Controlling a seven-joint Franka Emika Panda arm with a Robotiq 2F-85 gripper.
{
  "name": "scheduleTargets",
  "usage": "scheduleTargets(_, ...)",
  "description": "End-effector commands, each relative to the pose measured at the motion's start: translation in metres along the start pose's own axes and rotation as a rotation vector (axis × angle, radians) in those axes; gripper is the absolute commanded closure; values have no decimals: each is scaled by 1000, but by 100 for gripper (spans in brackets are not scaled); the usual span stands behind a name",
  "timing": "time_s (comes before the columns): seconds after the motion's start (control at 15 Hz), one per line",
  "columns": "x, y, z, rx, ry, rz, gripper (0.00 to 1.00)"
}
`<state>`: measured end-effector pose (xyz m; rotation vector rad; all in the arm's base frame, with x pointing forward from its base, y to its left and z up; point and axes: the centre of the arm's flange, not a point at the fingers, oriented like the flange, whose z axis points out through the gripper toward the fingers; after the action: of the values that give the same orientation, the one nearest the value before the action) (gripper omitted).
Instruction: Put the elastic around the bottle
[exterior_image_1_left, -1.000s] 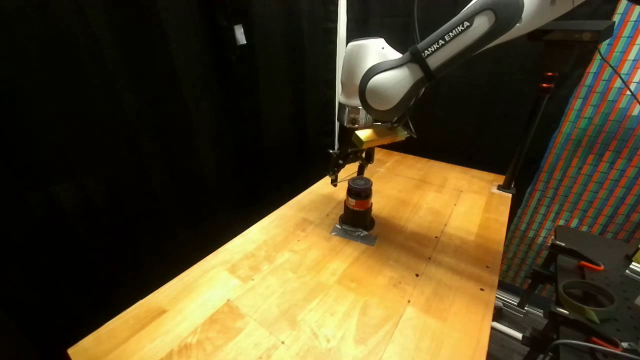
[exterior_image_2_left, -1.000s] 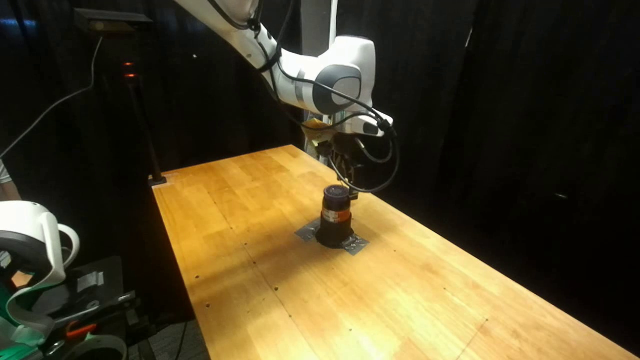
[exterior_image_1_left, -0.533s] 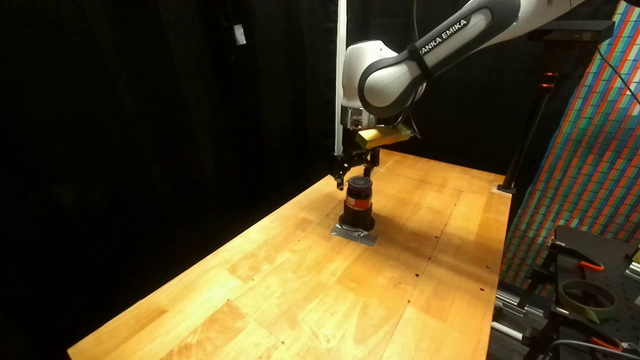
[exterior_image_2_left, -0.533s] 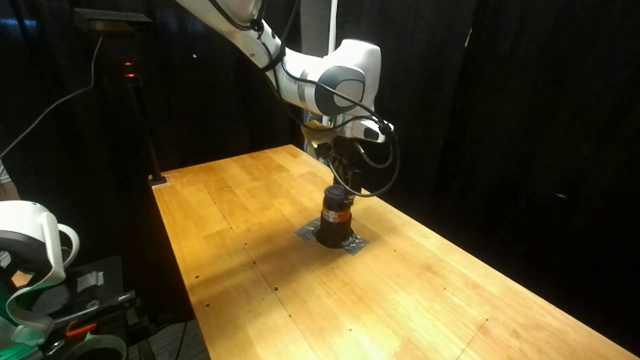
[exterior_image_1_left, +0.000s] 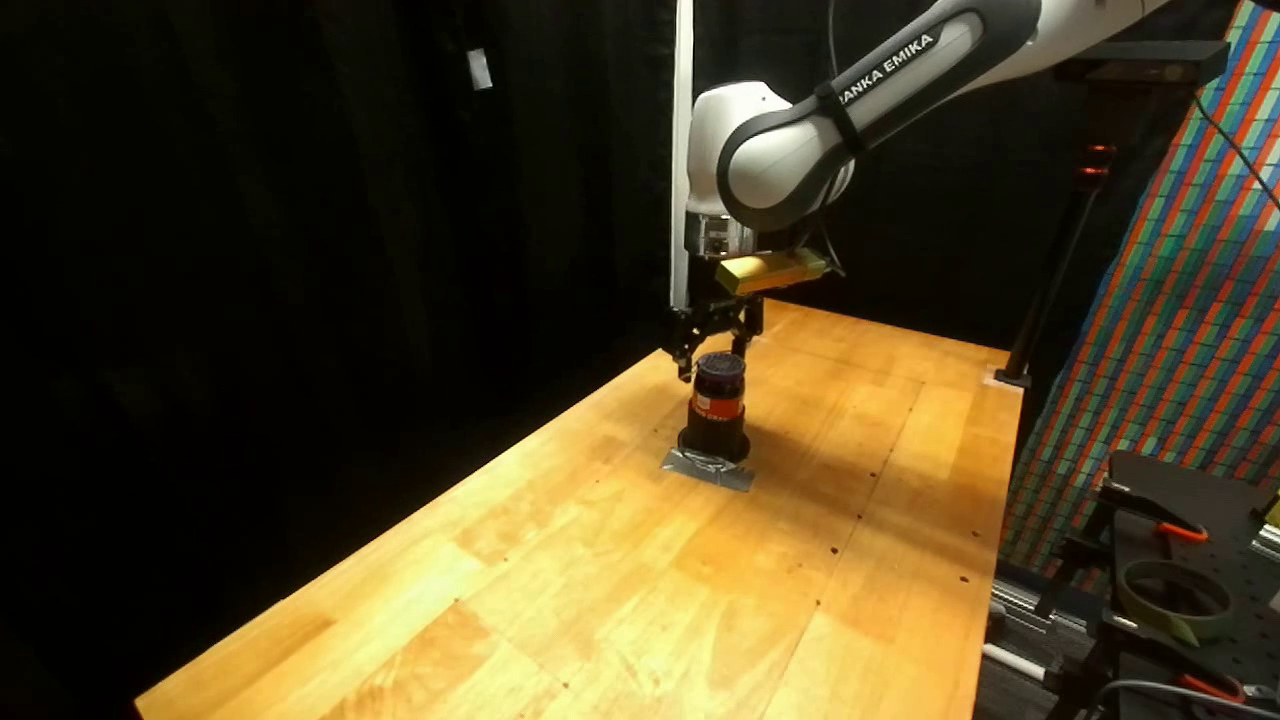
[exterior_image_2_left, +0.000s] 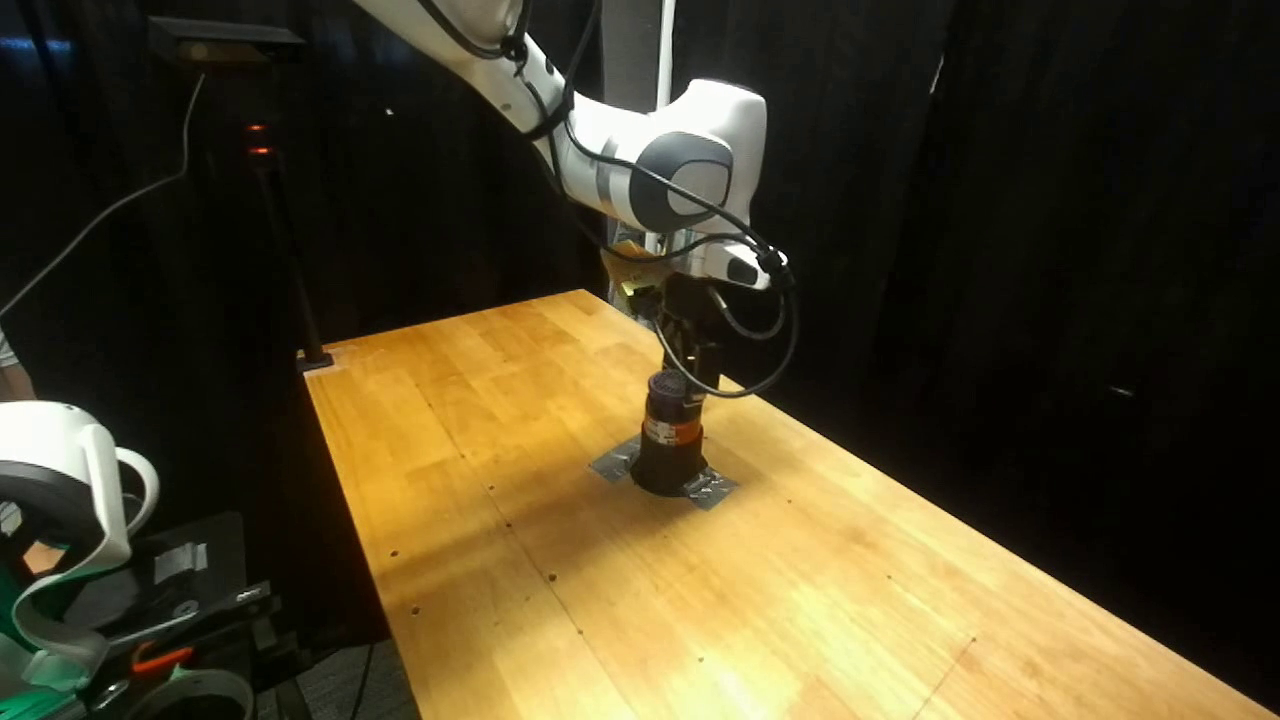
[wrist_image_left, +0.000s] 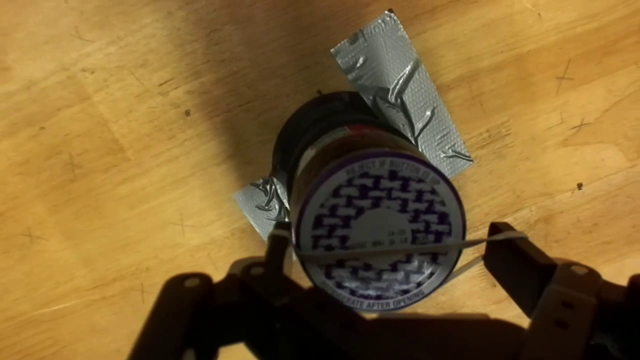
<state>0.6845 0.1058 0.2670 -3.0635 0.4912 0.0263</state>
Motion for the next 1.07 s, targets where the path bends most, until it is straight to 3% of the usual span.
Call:
scheduleTargets(0.0, -7, 16, -2, 34, -38, 22, 0)
scheduleTargets(1.0, 11, 29, 10, 23, 39, 145, 0)
